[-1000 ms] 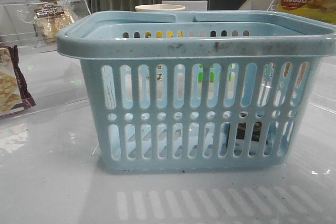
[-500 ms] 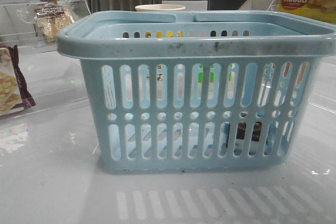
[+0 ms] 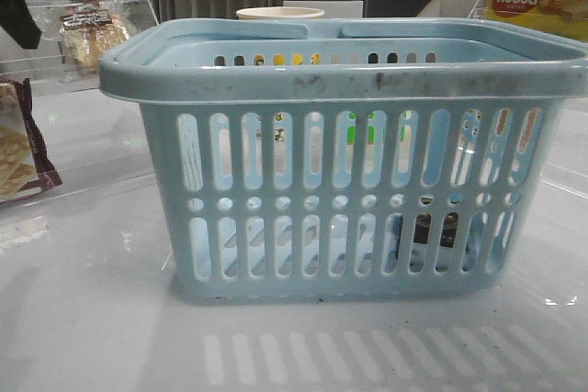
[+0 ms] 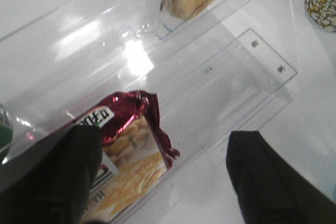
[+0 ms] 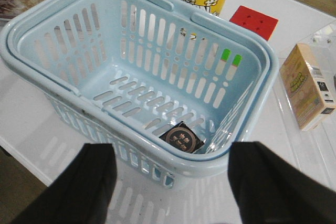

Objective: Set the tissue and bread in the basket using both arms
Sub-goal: 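Reach the left gripper to the wrapped bread slice on the shelf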

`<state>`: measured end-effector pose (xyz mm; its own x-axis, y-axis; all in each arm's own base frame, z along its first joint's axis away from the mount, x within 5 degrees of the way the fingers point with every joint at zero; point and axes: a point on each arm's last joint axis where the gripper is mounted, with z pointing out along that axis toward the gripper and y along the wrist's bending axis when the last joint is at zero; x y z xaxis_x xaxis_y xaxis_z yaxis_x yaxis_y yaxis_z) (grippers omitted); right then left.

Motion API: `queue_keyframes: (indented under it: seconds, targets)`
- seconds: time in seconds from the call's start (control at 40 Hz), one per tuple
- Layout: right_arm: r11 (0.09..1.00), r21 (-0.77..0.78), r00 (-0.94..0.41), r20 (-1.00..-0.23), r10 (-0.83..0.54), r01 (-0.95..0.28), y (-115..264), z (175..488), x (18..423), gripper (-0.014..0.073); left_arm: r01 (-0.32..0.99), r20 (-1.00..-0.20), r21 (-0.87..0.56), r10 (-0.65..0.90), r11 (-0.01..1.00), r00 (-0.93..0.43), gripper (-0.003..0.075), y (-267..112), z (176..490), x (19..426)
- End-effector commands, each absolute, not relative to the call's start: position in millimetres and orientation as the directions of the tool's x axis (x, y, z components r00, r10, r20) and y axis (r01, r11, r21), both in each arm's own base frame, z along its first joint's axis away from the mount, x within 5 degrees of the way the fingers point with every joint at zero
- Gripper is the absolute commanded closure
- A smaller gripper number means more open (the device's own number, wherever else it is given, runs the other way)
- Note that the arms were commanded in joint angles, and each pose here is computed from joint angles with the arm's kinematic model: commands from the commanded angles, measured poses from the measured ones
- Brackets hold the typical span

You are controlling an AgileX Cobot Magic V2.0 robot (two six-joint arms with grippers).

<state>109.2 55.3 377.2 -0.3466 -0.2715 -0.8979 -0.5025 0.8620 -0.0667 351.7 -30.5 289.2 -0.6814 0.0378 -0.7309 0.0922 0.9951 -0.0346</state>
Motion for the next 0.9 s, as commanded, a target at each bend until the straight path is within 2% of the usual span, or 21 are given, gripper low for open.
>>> queue_keyframes:
  seconds: [0.0, 0.3, 0.45, 0.62, 0.88]
  targets:
    - [0.866, -0.085, -0.261, -0.935, -0.24, -0.492, 55, 391, 110, 0.0036, 0.086, -0.865, -0.051, -0.001, 0.995, -0.501, 0.0168, -32, 328, 357]
    - [0.866, -0.085, -0.261, -0.935, -0.24, -0.492, 55, 391, 110, 0.0036, 0.082, -0.899, -0.076, -0.033, 0.994, -0.437, 0.0167, -34, 342, 382]
    - [0.866, -0.085, -0.261, -0.935, -0.24, -0.492, 55, 391, 110, 0.0036, 0.081, -0.896, -0.084, -0.04, 0.993, -0.443, 0.0156, -36, 337, 400]
    - [0.866, -0.085, -0.261, -0.935, -0.24, -0.492, 55, 391, 110, 0.0036, 0.072, -0.889, -0.128, -0.082, 0.989, -0.45, 0.0081, -38, 331, 420]
    - [0.866, -0.085, -0.261, -0.935, -0.24, -0.492, 55, 391, 110, 0.0036, 0.059, -0.875, -0.169, -0.122, 0.984, -0.468, 0.0087, -42, 311, 447]
